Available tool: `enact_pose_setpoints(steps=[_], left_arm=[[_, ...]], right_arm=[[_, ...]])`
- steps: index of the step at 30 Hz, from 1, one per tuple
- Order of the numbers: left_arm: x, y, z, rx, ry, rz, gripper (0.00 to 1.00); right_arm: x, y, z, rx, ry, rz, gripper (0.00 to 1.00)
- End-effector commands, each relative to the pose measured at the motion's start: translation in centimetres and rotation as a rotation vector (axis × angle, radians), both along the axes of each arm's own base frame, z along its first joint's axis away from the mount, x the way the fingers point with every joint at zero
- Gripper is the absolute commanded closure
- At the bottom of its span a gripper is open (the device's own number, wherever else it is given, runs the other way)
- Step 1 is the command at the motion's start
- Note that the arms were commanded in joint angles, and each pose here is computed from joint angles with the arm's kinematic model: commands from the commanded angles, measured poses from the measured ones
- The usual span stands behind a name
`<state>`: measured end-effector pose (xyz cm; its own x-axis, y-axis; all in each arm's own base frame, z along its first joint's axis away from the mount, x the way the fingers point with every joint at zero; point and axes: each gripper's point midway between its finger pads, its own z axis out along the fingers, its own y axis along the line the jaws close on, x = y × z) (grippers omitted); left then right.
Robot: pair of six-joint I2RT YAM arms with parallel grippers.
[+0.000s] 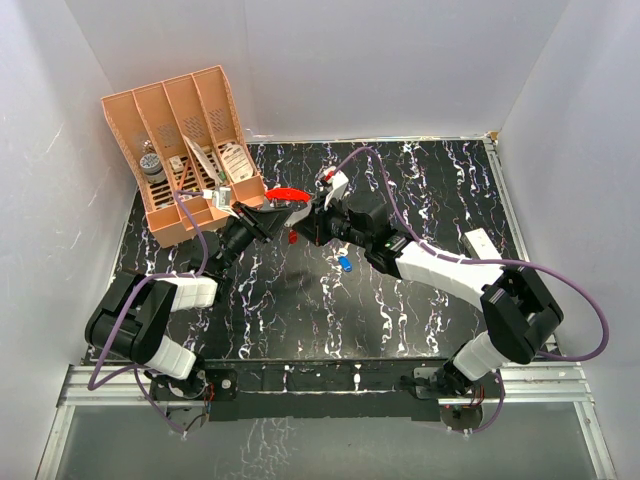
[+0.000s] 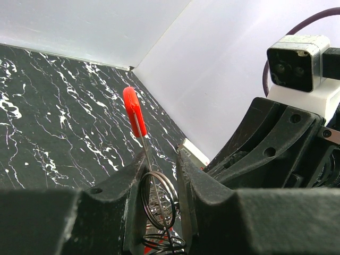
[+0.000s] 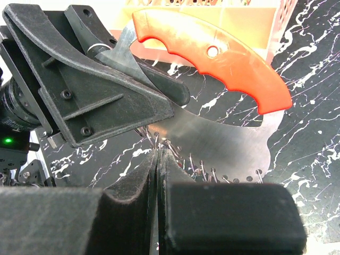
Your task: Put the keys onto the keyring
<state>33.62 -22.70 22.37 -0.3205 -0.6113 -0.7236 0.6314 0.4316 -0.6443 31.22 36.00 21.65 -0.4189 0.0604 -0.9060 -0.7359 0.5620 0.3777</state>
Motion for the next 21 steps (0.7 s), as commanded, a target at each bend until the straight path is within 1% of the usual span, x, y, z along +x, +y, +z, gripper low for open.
enact_pose_setpoints(steps=[1,21], left_arm=[[-0.85,0.59,3.83,-0.04,-0.147,0.015,1.0],[-1.12,0.77,4.33,-0.044,-0.167,0.021,1.0]], right_arm=[[0.54,0.53,4.5,0.075,-0.098,-0.006,1.0],[0.5,0.16,4.31,0.107,-0.051,-0.024,1.0]])
